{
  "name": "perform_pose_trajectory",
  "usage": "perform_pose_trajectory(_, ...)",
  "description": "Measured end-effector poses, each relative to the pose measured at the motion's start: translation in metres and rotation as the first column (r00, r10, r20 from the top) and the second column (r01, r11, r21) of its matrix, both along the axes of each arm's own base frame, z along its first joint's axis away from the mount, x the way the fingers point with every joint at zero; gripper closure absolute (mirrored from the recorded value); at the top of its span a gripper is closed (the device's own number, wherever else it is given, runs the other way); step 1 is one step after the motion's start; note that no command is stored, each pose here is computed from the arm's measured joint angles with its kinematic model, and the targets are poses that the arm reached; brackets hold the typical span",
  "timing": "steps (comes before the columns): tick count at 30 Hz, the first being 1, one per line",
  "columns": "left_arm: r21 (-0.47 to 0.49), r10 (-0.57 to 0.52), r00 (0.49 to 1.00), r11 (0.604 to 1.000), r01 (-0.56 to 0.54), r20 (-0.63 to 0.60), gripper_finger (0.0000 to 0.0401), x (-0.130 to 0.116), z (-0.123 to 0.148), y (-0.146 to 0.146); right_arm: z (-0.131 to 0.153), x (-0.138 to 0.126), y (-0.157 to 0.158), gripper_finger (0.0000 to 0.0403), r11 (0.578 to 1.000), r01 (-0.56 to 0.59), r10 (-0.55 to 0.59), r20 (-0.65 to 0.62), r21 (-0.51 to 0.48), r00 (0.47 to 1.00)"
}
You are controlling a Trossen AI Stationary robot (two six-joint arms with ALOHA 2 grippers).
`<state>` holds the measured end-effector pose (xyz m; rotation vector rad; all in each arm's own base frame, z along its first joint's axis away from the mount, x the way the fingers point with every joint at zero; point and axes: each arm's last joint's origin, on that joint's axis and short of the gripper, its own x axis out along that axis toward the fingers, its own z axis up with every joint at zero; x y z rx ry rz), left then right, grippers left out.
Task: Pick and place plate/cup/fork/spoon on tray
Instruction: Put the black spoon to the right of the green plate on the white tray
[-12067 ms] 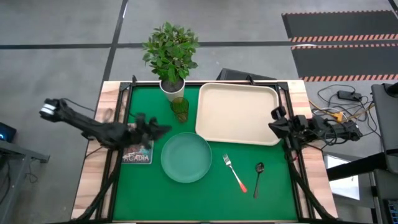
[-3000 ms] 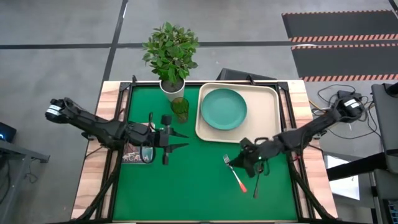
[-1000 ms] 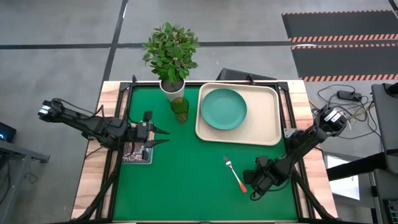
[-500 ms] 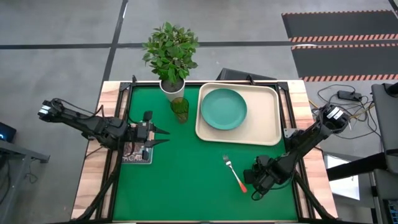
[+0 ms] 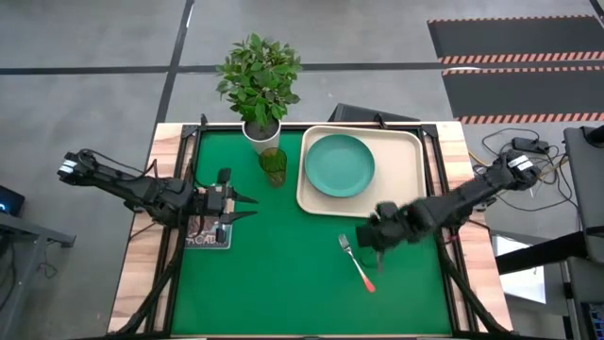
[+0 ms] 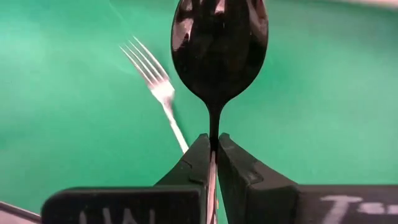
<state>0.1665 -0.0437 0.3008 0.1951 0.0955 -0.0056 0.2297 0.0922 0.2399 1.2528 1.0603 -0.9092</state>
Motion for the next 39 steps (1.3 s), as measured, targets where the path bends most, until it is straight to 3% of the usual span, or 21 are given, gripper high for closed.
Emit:
perform_pose_trajectory(9,0.004,0.000,1.000,1.000,0.000,0.014,0.0306,0.000,0.001,0.000,0.023,0.024,-0.106,0.0391,0.995,-0.086,0.089,0.051,-0.050,0.995)
perform_pose_trajectory(15,0.004,0.000,1.000,1.000,0.000,0.014,0.0306,0.000,0.001,0.000,0.024,0.005,-0.175,0.0392,0.997,-0.032,0.032,-0.006,-0.073,0.999)
perform_pose_trajectory(21,0.003,0.000,1.000,1.000,0.000,0.014,0.0306,0.000,0.001,0.000,0.008,-0.027,-0.227,0.0392,0.997,0.066,-0.067,-0.030,-0.029,0.997)
perform_pose_trajectory(29,0.001,0.000,1.000,1.000,0.000,0.014,0.0306,0.000,0.001,0.000,-0.025,-0.068,-0.257,0.0392,0.985,0.175,-0.174,-0.095,-0.003,0.980)
perform_pose_trajectory(39,0.001,0.000,1.000,1.000,0.000,0.014,0.0306,0.000,0.001,0.000,-0.050,-0.077,-0.258,0.0391,0.982,0.191,-0.191,-0.081,-0.012,0.978)
